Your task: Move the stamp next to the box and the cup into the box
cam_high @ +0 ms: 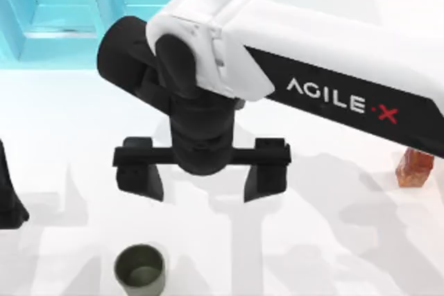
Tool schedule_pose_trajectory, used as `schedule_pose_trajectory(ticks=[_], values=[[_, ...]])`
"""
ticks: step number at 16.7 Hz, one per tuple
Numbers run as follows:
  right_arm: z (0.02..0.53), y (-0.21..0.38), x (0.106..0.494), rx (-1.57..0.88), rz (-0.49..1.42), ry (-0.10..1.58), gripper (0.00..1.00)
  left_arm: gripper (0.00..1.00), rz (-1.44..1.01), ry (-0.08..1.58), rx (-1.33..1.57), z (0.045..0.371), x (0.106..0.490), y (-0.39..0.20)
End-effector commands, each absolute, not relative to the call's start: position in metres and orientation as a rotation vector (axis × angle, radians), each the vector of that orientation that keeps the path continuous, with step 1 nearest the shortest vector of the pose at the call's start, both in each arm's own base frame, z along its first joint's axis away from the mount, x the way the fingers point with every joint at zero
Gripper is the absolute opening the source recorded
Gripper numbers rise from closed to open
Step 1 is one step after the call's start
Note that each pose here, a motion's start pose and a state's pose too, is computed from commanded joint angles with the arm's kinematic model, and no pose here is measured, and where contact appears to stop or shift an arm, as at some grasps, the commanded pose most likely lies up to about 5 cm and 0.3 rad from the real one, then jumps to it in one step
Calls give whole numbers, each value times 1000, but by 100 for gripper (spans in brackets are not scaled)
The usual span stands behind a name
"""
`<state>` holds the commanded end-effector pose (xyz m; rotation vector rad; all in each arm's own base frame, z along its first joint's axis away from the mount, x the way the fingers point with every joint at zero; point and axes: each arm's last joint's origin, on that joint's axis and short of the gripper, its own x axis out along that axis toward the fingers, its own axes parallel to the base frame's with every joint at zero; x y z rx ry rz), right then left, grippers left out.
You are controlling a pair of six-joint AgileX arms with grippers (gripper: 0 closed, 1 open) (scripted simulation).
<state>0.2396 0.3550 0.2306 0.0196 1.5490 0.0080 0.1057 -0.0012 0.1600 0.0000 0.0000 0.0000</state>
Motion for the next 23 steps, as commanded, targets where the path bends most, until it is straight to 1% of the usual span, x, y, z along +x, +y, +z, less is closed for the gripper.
schedule_pose_trajectory(ticks=[4, 6, 13, 20, 23], values=[[220, 394, 201, 7, -9, 1570, 100, 100, 0, 0, 0, 160, 106, -1], [219, 404, 190, 9, -6, 1571, 100, 100, 0, 0, 0, 160, 106, -1], [214, 404, 191, 10, -7, 1571, 100, 100, 0, 0, 0, 160, 106, -1], [146, 405, 191, 11, -5, 1570, 100, 100, 0, 0, 0, 160, 106, -1], [139, 404, 190, 9, -6, 1571, 100, 100, 0, 0, 0, 160, 106, -1]])
